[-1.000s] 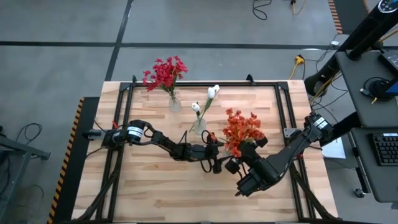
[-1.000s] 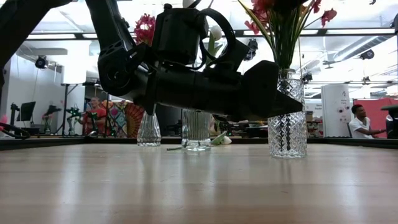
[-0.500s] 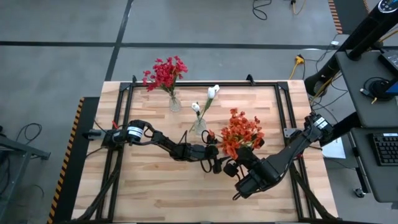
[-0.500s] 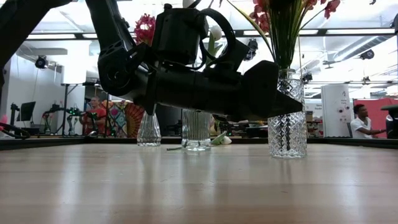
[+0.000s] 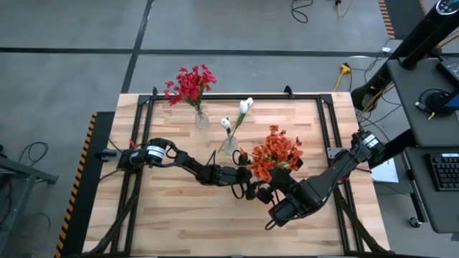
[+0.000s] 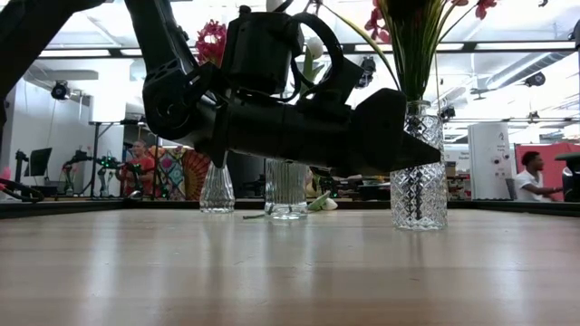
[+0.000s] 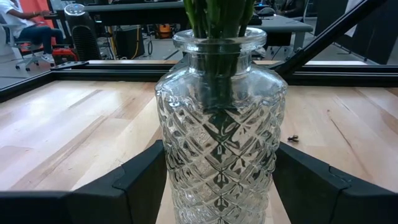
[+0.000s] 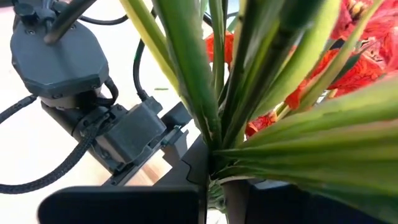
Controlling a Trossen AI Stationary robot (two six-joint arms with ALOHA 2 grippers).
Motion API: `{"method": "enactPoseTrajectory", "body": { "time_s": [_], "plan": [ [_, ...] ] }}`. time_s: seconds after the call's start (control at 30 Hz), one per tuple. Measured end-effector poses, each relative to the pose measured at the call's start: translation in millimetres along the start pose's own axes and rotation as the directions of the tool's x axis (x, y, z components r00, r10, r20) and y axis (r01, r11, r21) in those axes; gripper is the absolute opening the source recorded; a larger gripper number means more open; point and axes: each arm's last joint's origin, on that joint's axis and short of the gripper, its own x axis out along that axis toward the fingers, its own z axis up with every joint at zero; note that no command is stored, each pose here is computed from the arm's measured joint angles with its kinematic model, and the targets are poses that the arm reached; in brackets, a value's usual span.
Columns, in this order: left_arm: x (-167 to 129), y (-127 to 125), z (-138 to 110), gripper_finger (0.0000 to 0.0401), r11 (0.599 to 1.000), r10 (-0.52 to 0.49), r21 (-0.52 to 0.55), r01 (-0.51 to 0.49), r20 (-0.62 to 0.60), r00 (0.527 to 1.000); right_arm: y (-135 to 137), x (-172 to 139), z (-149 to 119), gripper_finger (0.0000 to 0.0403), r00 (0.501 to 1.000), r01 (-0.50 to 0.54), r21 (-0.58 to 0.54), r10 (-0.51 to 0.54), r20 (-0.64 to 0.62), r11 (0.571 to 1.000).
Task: Sort flowers into vase by color
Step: Put the orange sprig flower into the bottom right transparent glass vase
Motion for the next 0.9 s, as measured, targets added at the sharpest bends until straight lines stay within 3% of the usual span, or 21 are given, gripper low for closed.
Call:
{"method": "enactPoseTrajectory", "body": {
  "time_s": [0.3,0.9],
  "plan": [
    [0.0,-0.1,0.0,0.0246,1.000,0.000,0.000,0.000,0.000,1.000,-0.1,5.2,3.5,0.0015,0.998,-0.019,0.011,0.020,-0.058,1.000],
    [0.0,0.0,-0.1,0.0246,1.000,0.000,0.001,0.000,-0.001,1.000,2.1,8.6,5.6,0.0015,0.998,-0.038,0.026,0.040,-0.056,0.999]
  ]
}}
